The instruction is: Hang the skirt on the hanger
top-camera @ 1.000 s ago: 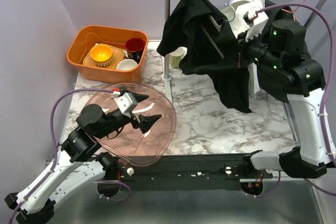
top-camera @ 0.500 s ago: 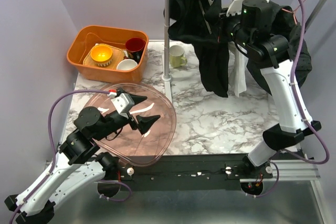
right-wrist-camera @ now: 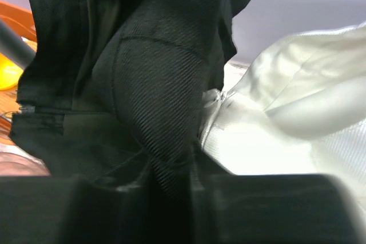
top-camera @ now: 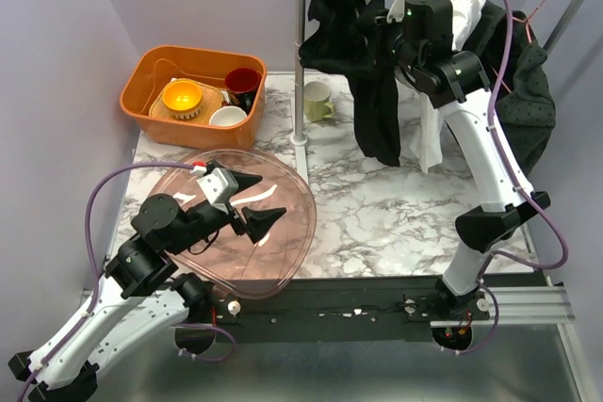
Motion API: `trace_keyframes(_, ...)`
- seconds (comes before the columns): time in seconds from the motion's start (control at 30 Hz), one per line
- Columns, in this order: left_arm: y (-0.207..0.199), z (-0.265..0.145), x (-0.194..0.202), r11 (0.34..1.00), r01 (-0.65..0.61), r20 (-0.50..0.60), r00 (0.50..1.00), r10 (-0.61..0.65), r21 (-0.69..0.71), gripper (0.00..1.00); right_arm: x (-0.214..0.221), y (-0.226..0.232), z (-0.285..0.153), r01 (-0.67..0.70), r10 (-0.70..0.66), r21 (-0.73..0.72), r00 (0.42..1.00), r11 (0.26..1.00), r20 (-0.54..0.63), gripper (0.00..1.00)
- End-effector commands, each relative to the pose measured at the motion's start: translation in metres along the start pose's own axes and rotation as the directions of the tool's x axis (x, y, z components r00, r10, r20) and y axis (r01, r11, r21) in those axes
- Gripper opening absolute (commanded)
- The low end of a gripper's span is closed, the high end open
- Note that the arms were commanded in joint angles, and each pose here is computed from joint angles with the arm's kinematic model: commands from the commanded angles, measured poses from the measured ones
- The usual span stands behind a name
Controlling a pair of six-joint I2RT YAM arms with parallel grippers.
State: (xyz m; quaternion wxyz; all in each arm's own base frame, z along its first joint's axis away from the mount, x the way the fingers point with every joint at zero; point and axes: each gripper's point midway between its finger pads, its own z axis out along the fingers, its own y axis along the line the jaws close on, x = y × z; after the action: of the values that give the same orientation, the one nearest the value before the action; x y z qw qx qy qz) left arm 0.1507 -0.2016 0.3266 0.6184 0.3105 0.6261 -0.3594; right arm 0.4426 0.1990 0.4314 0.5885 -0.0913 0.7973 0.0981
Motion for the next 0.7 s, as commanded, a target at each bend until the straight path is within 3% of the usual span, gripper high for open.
trace_keyframes(0.0, 0.003, -0.005, 0.001, 0.999, 0.021, 0.018, 1.0, -0.02, -0.025, 0.99, -0.034, -0.001, -0.02, 0.012, -0.011, -0.007, 0.991, 1.0, 0.131, 0.4)
trace_keyframes(0.1, 0.001, -0.007, -0.004, 0.999, 0.029, 0.029, 0.999, -0.029, -0.024, 0.99, -0.036, 0.009, -0.048, 0.085, -0.071, -0.097, 0.987, 0.992, 0.143, 0.58)
trace_keyframes(0.13, 0.002, -0.008, -0.004, 0.999, 0.03, 0.026, 0.999, -0.029, -0.027, 0.99, -0.033, 0.011, -0.059, 0.141, -0.123, -0.13, 0.983, 0.981, 0.14, 0.72)
trace_keyframes(0.17, 0.005, -0.01, -0.006, 0.998, 0.035, 0.023, 0.999, -0.034, -0.05, 0.99, -0.047, 0.019, -0.1, 0.188, -0.144, -0.207, 0.967, 0.96, 0.211, 0.77)
trace_keyframes(0.23, 0.01, -0.014, -0.019, 0.995, 0.042, 0.047, 0.998, -0.038, -0.086, 0.99, -0.033, 0.017, -0.126, 0.303, -0.251, -0.234, 0.94, 0.924, 0.229, 0.98)
trace_keyframes(0.27, 0.012, -0.015, -0.022, 0.993, 0.058, 0.051, 0.997, -0.053, -0.105, 0.99, -0.041, 0.015, -0.169, 0.361, -0.279, -0.25, 0.909, 0.899, 0.309, 1.0)
trace_keyframes(0.37, 0.027, -0.024, -0.046, 0.973, 0.097, 0.105, 0.992, -0.076, -0.208, 0.99, -0.009, -0.007, -0.197, 0.45, -0.376, -0.192, 0.868, 0.872, 0.326, 1.0)
trace_keyframes(0.4, 0.045, -0.032, -0.059, 0.939, 0.141, 0.155, 0.983, -0.096, -0.314, 0.99, -0.014, -0.02, -0.242, 0.452, -0.366, -0.137, 0.838, 0.882, 0.404, 1.0)
trace_keyframes(0.43, 0.051, -0.037, -0.065, 0.923, 0.154, 0.171, 0.98, -0.099, -0.352, 0.99, 0.0, -0.042, -0.237, 0.408, -0.357, -0.066, 0.857, 0.911, 0.371, 1.0)
trace_keyframes(0.53, 0.073, -0.053, -0.074, 0.861, 0.16, 0.179, 0.981, -0.081, -0.483, 0.99, 0.011, -0.086, -0.294, 0.252, -0.285, 0.134, 0.862, 0.959, 0.419, 1.0)
trace_keyframes(0.67, 0.076, -0.064, -0.08, 0.846, 0.148, 0.18, 0.982, -0.063, -0.513, 0.99, 0.035, -0.13, -0.336, 0.027, -0.188, 0.35, 0.881, 0.937, 0.435, 1.0)
